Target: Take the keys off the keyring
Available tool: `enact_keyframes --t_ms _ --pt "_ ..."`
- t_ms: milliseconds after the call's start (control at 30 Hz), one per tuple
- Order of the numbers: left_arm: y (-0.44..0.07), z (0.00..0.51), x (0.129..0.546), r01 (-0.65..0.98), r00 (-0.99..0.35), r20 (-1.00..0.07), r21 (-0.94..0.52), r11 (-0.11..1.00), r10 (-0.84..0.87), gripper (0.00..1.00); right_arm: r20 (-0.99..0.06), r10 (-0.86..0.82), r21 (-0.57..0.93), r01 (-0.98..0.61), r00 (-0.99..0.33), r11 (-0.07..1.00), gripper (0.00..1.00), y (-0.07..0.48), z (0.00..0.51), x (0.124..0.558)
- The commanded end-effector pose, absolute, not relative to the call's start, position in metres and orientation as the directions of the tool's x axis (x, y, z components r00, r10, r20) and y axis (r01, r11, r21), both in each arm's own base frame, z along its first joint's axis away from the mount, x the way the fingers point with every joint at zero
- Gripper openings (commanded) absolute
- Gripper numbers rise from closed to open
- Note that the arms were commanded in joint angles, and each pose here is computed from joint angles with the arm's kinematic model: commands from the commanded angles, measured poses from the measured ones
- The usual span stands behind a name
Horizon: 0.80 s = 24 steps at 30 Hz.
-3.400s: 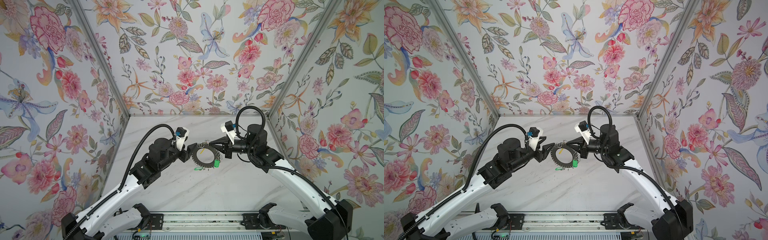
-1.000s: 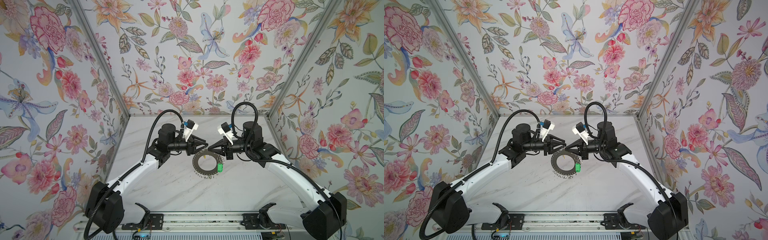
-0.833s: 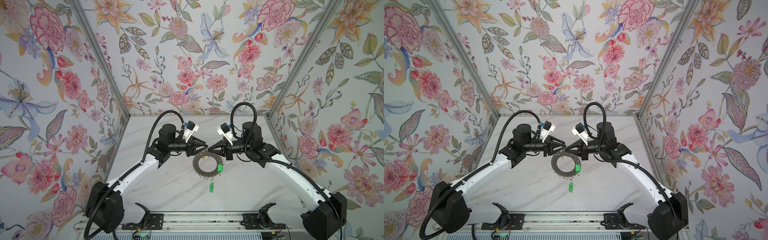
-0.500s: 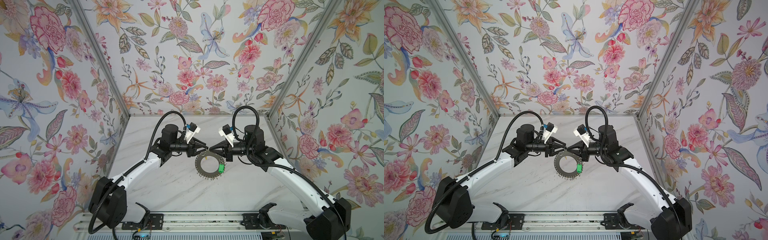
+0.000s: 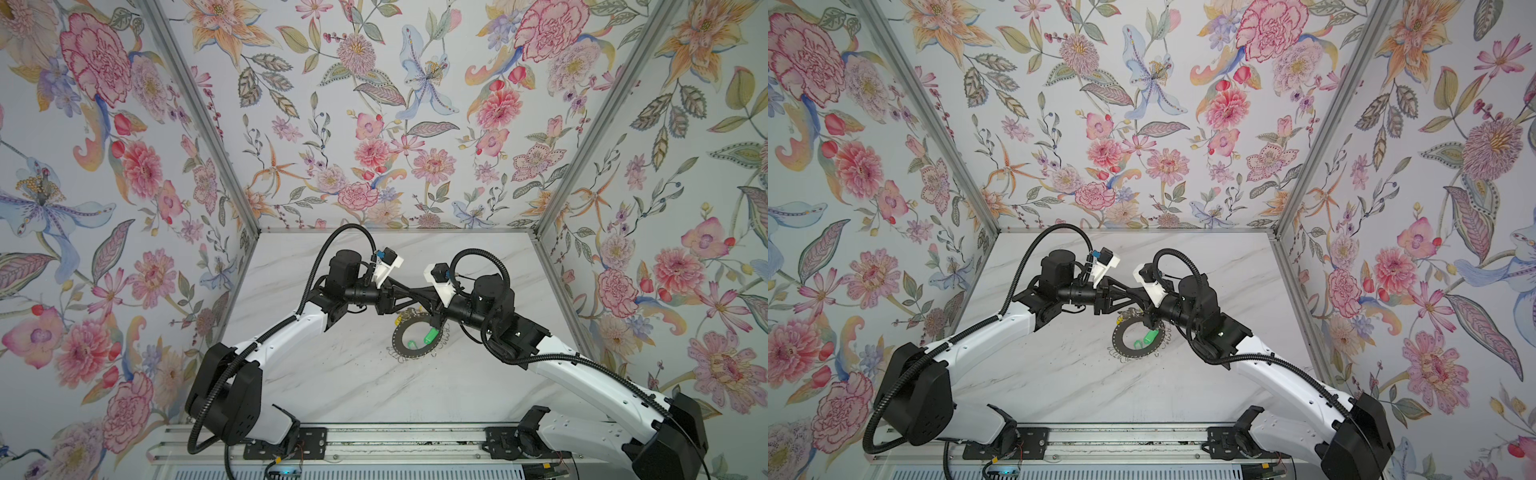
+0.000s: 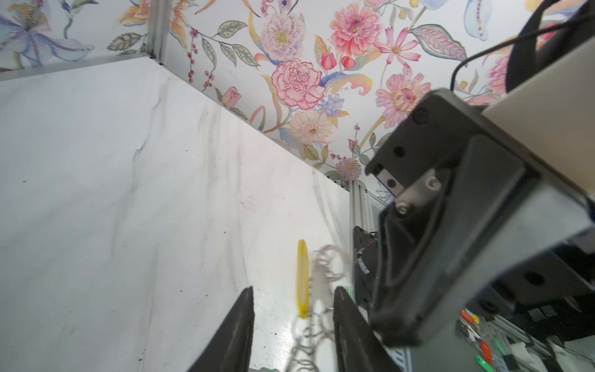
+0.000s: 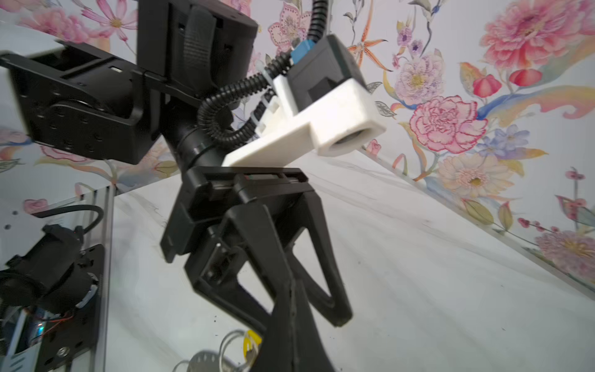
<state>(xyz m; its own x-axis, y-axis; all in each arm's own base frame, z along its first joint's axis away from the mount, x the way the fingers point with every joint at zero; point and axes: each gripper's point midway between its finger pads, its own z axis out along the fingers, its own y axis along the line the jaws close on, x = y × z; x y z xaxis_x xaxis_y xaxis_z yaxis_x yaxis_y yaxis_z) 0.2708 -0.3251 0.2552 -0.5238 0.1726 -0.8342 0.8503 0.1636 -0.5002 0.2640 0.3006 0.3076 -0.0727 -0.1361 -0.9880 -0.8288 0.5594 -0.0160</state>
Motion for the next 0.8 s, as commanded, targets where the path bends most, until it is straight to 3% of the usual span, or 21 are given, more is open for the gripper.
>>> enact_keyframes --t_ms 0,67,233,433,600,767 --pt "-0.324 0.263 0.268 0.867 -0.495 -0.848 -0.469 0.167 0.19 0.44 -0.995 -0.092 -0.092 -0.709 0.038 0.699 0.0 0.284 0.33 0.292" --pt "-0.311 0.263 0.279 0.858 -0.5 -0.85 -0.459 0.233 0.166 0.39 -0.995 -0.1 -0.082 -0.727 0.018 0.682 0.0 0.285 0.326 0.291" --pt "-0.29 0.252 0.301 0.82 -0.504 -0.854 -0.427 0.38 0.128 0.4 -0.99 -0.102 0.008 -0.757 -0.099 0.653 0.0 0.279 0.297 0.292" --pt "-0.268 0.226 0.317 0.744 -0.535 -0.836 -0.401 0.534 0.118 0.43 -0.929 -0.076 0.232 -0.733 -0.361 0.64 0.0 0.26 0.239 0.287" --pt "-0.239 0.201 0.334 0.625 -0.548 -0.831 -0.332 0.706 0.094 0.44 -0.757 -0.199 0.405 -0.686 -0.623 0.605 0.26 0.286 0.167 0.252" --pt "-0.207 0.187 0.341 0.493 -0.552 -0.833 -0.286 0.822 0.041 0.48 -0.574 -0.347 0.38 -0.617 -0.742 0.689 0.42 0.304 0.105 0.221"
